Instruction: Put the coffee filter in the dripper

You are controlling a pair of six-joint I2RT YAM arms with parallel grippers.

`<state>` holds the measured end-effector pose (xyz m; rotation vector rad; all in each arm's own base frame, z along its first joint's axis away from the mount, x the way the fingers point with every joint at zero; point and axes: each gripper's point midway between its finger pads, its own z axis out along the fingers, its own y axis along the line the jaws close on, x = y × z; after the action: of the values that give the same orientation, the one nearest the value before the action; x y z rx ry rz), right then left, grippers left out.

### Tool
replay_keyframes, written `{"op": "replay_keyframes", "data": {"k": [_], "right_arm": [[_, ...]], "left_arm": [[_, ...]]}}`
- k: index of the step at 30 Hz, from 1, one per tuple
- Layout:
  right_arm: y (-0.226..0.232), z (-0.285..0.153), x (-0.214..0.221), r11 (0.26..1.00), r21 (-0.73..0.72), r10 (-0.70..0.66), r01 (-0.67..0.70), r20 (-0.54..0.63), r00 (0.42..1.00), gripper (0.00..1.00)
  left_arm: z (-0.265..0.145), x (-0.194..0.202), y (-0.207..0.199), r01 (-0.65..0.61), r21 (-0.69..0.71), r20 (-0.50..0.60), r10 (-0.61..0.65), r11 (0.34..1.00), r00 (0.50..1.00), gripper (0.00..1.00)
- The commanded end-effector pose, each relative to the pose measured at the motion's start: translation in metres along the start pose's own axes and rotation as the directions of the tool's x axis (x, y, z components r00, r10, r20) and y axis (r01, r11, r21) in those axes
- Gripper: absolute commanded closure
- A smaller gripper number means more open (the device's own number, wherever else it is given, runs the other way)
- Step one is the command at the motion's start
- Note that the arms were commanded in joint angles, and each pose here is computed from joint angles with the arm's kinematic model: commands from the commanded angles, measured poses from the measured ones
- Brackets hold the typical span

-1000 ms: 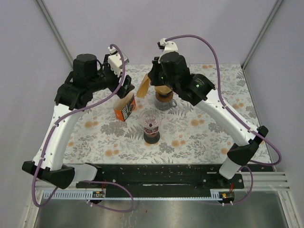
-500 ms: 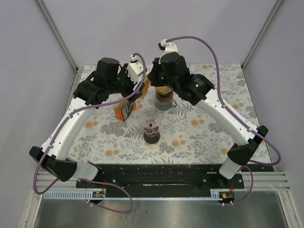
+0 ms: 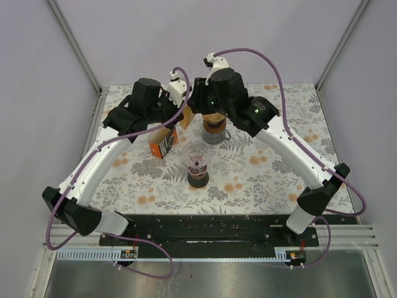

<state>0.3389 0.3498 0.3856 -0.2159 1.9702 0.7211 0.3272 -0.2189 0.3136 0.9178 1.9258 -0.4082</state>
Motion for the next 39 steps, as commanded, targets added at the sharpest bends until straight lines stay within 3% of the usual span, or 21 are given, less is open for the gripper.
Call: {"op": "replay_keyframes", "data": {"k": [1,6,11,16,21,26,28,34,39], "right_arm": [[0.003,-0.008,-0.016,0.998,-0.034,-0.043,0.046,0.069,0.997,0.48],[0.016,-0.009,-0.006,0.993,-0.067,-0.091,0.098,0.107,0.99,0.37],[-0.004,-0.005,-0.002,0.98,0.125,-0.172,0.156,0.136,0.976,0.38],[-0.018,0.011,0.016,0.969,0.19,-0.176,0.157,0.086,0.981,0.41],[-0.029,0.015,0.011,0.945,0.258,-0.23,0.2,0.093,0.969,0.63],[-0.025,0.018,0.004,0.946,0.238,-0.246,0.218,0.096,0.964,0.65],[-0.027,0.02,0.003,0.945,0.245,-0.247,0.218,0.094,0.965,0.7],[-0.042,0.016,-0.002,0.939,0.27,-0.238,0.211,0.068,0.969,1.0],[-0.052,-0.001,-0.008,0.936,0.274,-0.236,0.22,0.025,0.971,1.0]], "left_arm": [[0.001,-0.014,0.001,0.151,-0.029,0.058,-0.15,0.988,0.987,1.0],[-0.001,-0.019,0.0,0.283,-0.006,0.084,-0.281,0.959,0.956,1.0],[-0.003,-0.023,0.005,0.382,0.026,0.103,-0.383,0.924,0.918,1.0],[-0.002,-0.022,0.006,0.401,0.03,0.1,-0.402,0.916,0.91,1.0],[-0.004,-0.02,-0.002,0.4,0.065,0.087,-0.404,0.914,0.91,1.0],[-0.007,-0.023,-0.005,0.401,0.083,0.091,-0.408,0.912,0.909,1.0],[-0.008,-0.024,-0.006,0.4,0.089,0.091,-0.407,0.912,0.909,1.0],[-0.012,-0.02,0.002,0.367,0.055,0.096,-0.371,0.928,0.924,1.0],[-0.018,-0.015,0.014,0.335,0.02,0.087,-0.335,0.942,0.938,1.0]]}}
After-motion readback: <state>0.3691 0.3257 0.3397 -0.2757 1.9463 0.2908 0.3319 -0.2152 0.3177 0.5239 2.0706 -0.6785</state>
